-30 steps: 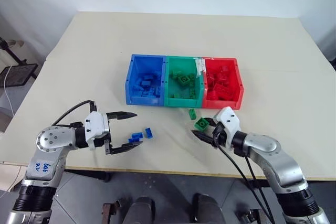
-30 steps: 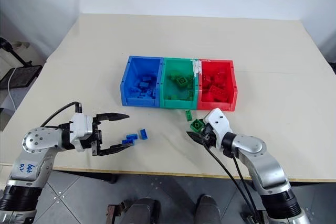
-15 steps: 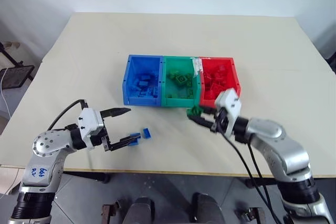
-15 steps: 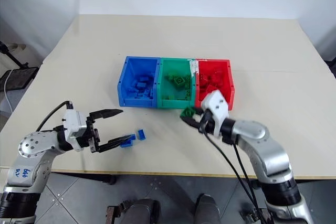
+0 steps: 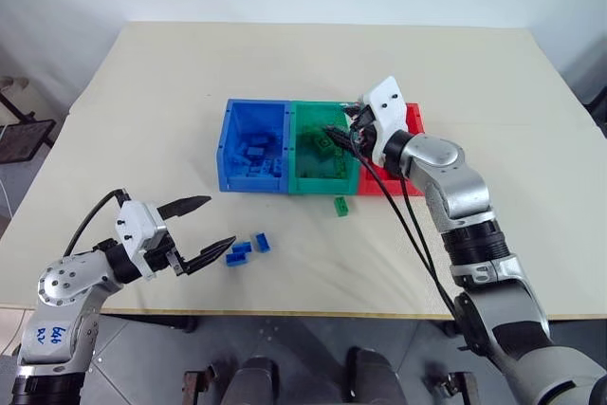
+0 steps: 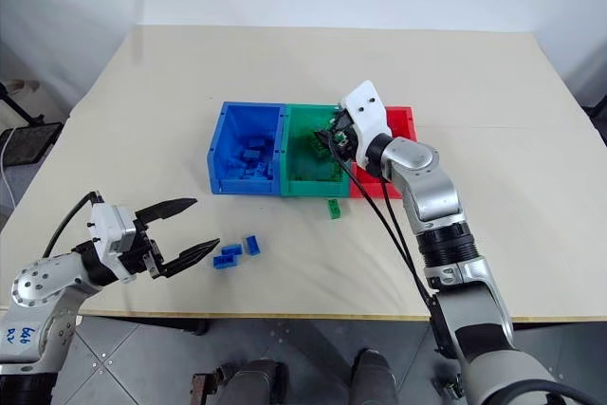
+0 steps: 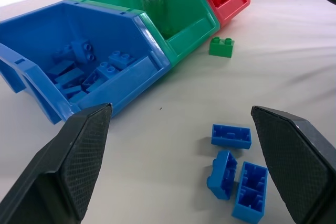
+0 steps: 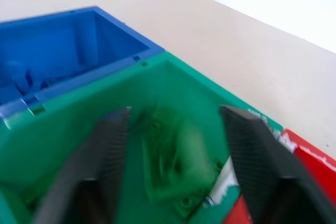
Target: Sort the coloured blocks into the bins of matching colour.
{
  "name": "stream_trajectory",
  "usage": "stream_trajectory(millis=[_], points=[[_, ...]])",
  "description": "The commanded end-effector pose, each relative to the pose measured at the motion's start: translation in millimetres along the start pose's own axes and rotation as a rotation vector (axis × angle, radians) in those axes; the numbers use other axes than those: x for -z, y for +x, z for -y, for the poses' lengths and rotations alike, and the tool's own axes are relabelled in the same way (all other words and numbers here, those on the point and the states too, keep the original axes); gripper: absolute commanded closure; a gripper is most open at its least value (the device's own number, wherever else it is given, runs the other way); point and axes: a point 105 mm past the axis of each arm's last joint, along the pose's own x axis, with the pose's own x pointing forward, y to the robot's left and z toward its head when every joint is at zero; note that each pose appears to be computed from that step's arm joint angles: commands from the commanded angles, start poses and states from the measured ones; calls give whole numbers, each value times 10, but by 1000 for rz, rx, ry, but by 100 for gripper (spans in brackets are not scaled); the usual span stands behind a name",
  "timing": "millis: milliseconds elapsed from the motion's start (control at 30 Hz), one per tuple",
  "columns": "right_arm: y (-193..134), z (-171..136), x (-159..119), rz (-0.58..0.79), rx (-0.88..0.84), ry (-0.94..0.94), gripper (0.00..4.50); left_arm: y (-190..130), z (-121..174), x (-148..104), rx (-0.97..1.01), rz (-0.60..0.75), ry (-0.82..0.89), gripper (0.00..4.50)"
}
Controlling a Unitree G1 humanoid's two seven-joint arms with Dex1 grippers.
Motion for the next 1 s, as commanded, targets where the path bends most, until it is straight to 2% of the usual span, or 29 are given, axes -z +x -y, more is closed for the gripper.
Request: stream_trajectory(millis=[33, 167, 267, 367, 600, 800, 900, 1000], points=[[-35, 4, -239, 85, -21, -51, 5, -39, -27, -107, -6, 15, 45, 0], [-246, -70, -230, 128, -79, -63, 2, -21, -26, -80, 12, 13, 38, 0], [-706, -90, 1, 106, -122, -99, 2, 54, -37, -80, 49, 32, 42, 0], [-1363, -63, 80, 109, -154, -120, 2, 114, -27, -60, 106, 27, 50, 0], [-2160, -46, 417, -37, -55, -99, 2, 236, 37, -13, 205, 24, 62, 0], [-2509, -168, 718, -163, -8, -45, 2, 391, 114, -34, 316, 36, 95, 0], [-2510, -255, 780, -204, -37, -6, 2, 423, 132, -74, 344, 59, 72, 0], [-2394, -351, 711, -173, -77, 4, 2, 437, 107, -93, 342, 63, 91, 0]])
